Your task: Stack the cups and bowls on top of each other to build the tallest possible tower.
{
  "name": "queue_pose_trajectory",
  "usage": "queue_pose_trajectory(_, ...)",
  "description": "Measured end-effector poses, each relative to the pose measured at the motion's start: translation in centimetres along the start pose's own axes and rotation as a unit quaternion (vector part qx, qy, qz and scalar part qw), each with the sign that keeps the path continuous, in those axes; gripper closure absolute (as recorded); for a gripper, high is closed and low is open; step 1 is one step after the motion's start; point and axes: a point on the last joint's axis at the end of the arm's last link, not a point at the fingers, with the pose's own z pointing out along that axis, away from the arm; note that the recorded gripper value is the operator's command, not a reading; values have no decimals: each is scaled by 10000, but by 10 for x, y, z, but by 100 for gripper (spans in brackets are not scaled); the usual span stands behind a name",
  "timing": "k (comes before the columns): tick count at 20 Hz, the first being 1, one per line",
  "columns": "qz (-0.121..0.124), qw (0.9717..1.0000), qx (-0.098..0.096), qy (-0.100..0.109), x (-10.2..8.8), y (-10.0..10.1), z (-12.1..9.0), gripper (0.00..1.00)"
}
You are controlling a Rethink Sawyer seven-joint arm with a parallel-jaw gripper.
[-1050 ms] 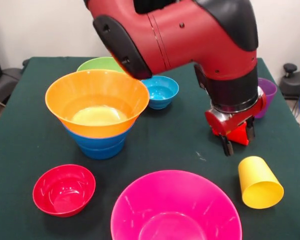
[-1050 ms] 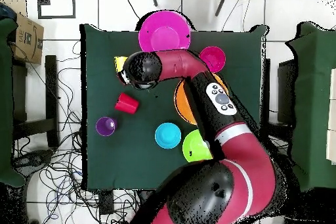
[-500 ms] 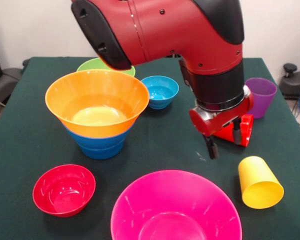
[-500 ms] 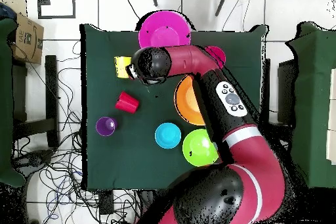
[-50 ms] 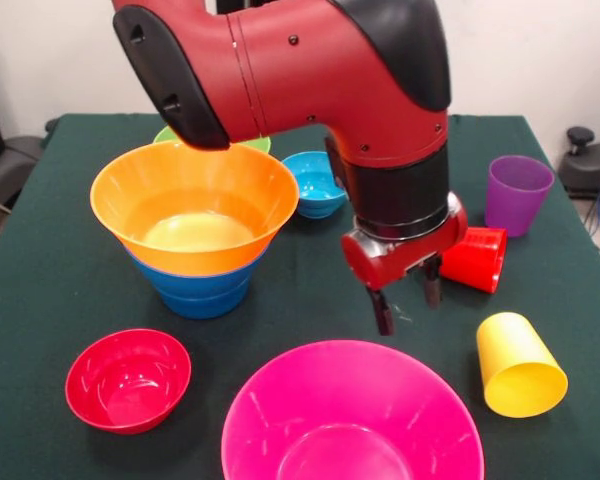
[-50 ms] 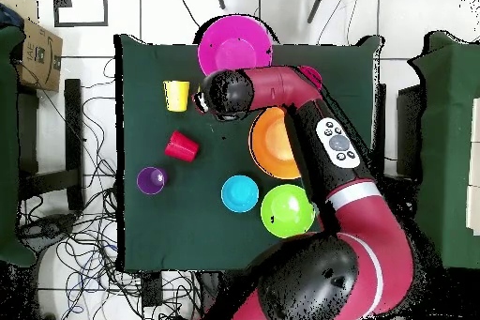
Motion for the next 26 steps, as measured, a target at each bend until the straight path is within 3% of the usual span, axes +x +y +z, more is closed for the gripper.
queue_pose_trajectory(6, -166, 9992, 262, -258, 1, -7, 10, 0)
queue_pose_trajectory(14, -289, 9953, 543, -745, -9, -12, 12, 0)
queue_pose_trajectory(18, -298, 9941, 596, -855, -10, -14, 12, 0)
queue_pose_trajectory(26, -293, 9941, 583, -866, -11, -10, 3, 0)
